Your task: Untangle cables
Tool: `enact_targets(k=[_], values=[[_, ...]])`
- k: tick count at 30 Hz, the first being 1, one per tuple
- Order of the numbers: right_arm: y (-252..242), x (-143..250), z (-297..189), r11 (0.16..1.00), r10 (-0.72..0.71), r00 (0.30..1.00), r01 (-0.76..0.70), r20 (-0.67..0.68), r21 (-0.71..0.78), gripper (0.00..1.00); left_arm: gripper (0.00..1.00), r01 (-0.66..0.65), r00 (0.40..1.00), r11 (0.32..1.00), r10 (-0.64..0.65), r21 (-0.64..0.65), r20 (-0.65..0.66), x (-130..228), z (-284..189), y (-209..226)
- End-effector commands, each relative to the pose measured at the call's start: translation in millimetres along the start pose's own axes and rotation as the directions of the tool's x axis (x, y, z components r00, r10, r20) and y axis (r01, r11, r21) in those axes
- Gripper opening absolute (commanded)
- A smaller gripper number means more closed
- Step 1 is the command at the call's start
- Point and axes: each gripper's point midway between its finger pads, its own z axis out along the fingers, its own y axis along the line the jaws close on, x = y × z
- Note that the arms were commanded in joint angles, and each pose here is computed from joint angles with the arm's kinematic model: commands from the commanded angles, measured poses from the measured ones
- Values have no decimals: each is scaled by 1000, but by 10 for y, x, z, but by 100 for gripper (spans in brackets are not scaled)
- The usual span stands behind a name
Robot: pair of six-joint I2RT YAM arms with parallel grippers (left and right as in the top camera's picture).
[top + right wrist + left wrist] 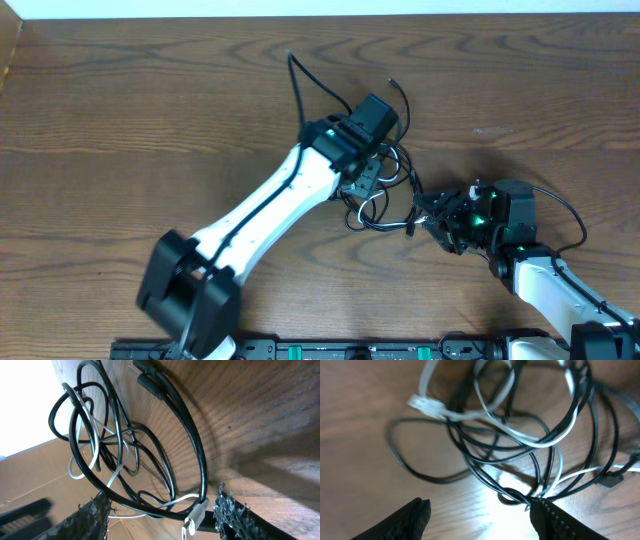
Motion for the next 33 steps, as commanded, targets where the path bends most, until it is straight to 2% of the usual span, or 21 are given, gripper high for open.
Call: enact_targets(k=[1,9,17,18,20,21,27,33], values=[[14,-6,7,1000,-26,1000,26,7,3,64,68,80,992,997,-78,16,-95,140,250,-75],[-64,23,5,999,-3,1000,3,-4,32,66,68,209,951,976,-218,-65,-221,352,731,-56],[-78,16,5,999,-22,1000,22,0,38,66,68,221,950,973,-229,-62,-212,302,955,-90],[-78,15,5,999,-22,1000,22,0,38,66,58,221,950,973,-229,-62,-212,301,955,-90],[-77,14,5,999,-22,1000,22,1,38,66,19,220,950,974,-228,-62,-212,302,954,-90],[-80,7,5,999,-22,1000,22,5,40,66,7,218,950,974,-226,-63,-215,309,952,-88],[-85,14,5,999,-20,1000,20,1,41,67,7,116,976,993,-118,-24,-182,237,768,-90],[-85,13,5,999,-20,1000,20,2,41,69,8,-58,998,997,57,50,30,-102,89,-119]])
